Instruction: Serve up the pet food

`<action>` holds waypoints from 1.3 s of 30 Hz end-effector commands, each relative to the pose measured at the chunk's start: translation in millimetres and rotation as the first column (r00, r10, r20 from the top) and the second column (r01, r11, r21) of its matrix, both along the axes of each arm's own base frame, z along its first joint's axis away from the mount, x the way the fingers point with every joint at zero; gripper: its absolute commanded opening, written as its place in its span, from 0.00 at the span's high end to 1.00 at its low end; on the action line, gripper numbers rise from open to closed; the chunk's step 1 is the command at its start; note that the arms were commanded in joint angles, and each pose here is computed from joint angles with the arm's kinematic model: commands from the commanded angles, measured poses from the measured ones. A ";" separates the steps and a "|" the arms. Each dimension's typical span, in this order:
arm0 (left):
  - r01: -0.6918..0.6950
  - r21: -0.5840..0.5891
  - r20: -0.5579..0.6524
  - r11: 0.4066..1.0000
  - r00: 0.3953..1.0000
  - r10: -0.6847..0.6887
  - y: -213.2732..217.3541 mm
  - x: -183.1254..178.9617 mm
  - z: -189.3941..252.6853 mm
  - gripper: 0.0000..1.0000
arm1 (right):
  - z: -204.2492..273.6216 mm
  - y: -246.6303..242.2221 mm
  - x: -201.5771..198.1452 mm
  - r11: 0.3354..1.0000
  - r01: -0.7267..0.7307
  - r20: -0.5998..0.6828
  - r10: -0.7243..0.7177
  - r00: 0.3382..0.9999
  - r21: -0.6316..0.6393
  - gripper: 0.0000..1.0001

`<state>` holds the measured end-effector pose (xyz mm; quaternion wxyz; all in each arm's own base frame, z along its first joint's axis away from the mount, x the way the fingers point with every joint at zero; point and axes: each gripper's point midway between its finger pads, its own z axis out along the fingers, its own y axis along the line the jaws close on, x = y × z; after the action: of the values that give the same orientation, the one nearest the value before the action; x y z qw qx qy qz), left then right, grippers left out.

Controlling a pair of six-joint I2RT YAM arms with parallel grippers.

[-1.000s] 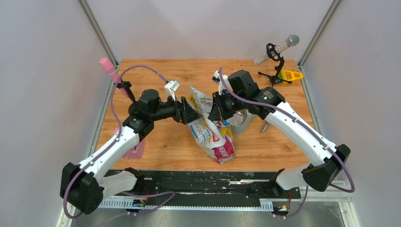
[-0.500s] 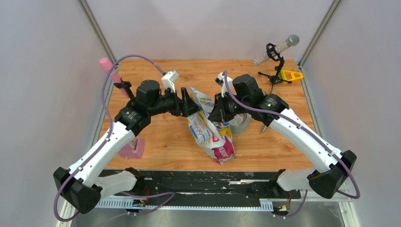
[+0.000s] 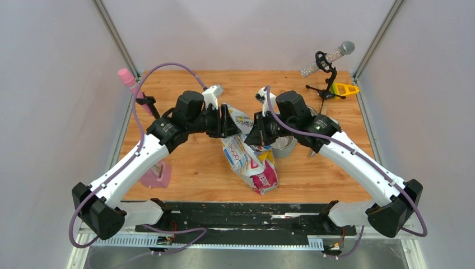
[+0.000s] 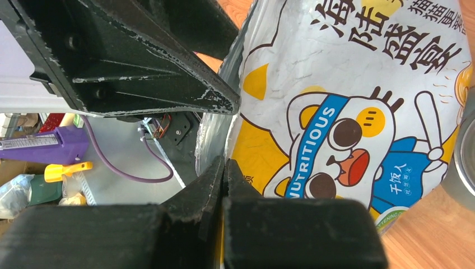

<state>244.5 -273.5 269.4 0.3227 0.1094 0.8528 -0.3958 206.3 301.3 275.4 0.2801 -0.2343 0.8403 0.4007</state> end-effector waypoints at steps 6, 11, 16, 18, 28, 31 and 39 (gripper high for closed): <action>0.033 -0.010 0.031 0.999 0.999 -0.032 0.5 -9.6 15.8 0.72 | 16.2 -16.1 30.0 0.981 0.192 0.132 -0.192 0.972 0.010 1.00; 0.042 -0.010 0.043 0.999 0.998 -0.042 0.8 -10.8 13.0 1.00 | 20.3 -32.5 38.7 0.957 0.291 0.175 -0.288 0.942 0.004 1.00; 0.038 -0.012 0.054 0.999 0.998 -0.037 1.2 -9.7 11.8 1.00 | 21.0 -35.5 37.2 0.954 0.299 0.178 -0.296 0.939 0.006 0.98; 0.048 -0.017 0.054 0.999 0.997 -0.047 -0.9 -10.0 10.9 1.00 | 20.8 -24.4 30.6 0.973 0.231 0.155 -0.231 0.961 0.016 0.83; 0.044 -0.012 0.063 0.999 0.997 -0.044 -3.3 -9.2 11.8 1.00 | 20.5 10.9 51.3 0.985 0.168 0.225 -0.156 0.962 -0.037 0.48; 0.006 0.010 0.082 1.000 0.997 -0.007 3.9 -8.3 13.1 1.00 | 9.6 10.4 64.6 0.971 0.222 0.254 -0.193 0.948 -0.089 0.52; -0.284 0.265 0.131 0.922 0.957 0.257 73.0 4.7 -12.1 1.00 | 9.0 -44.7 108.5 0.803 0.567 0.425 -0.454 0.783 -0.185 1.00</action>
<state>236.6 -255.2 263.3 0.3461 0.1017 0.8681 -0.3410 274.9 302.0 251.7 0.3868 -0.1917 0.8704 0.2366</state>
